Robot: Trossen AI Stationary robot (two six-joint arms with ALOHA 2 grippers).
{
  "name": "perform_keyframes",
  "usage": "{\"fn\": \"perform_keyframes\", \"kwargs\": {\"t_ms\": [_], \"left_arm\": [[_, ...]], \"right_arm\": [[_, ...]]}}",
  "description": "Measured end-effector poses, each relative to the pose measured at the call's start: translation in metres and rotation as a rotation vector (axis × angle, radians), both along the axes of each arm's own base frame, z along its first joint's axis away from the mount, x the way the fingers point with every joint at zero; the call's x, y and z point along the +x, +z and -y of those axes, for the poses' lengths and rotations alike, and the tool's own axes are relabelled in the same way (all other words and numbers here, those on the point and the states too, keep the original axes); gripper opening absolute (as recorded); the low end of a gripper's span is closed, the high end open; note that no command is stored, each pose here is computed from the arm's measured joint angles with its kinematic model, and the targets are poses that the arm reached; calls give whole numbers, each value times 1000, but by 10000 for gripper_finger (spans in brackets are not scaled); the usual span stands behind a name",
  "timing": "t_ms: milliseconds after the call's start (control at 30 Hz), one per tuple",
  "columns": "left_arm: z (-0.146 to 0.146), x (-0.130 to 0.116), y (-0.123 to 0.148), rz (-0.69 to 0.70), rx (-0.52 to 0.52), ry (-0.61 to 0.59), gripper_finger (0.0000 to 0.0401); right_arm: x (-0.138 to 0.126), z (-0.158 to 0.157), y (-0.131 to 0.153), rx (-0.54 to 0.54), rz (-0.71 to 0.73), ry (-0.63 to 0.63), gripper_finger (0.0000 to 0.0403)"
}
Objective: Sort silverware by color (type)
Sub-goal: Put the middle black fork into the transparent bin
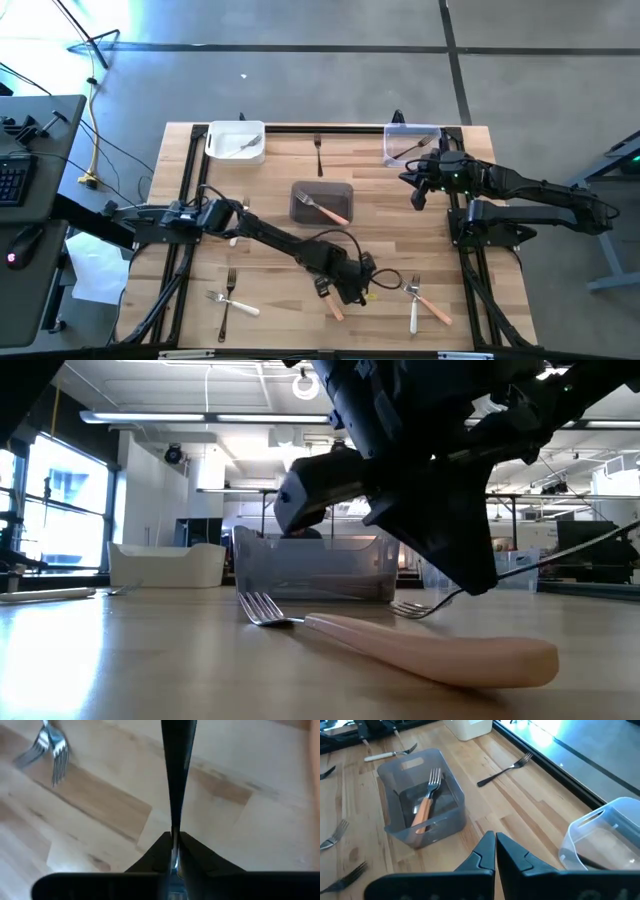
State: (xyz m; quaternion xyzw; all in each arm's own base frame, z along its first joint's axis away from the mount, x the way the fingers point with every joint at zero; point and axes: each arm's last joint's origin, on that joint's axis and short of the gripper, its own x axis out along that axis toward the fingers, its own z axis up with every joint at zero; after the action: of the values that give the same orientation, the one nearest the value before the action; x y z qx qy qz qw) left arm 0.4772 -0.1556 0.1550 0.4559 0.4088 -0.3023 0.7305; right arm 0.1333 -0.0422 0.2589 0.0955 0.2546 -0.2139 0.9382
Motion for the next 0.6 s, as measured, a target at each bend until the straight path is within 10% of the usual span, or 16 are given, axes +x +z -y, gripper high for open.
{"fn": "perform_keyframes", "kwargs": {"t_ms": [333, 600], "left_arm": [[-14, -5, 20, -12, -41, 218, 104], [-14, -34, 68, 108, -294, 443, 11]], "right_arm": [[-4, -1, -6, 81, -46, -43, 12], [-3, -1, -16, 133, -139, -140, 37]]}}
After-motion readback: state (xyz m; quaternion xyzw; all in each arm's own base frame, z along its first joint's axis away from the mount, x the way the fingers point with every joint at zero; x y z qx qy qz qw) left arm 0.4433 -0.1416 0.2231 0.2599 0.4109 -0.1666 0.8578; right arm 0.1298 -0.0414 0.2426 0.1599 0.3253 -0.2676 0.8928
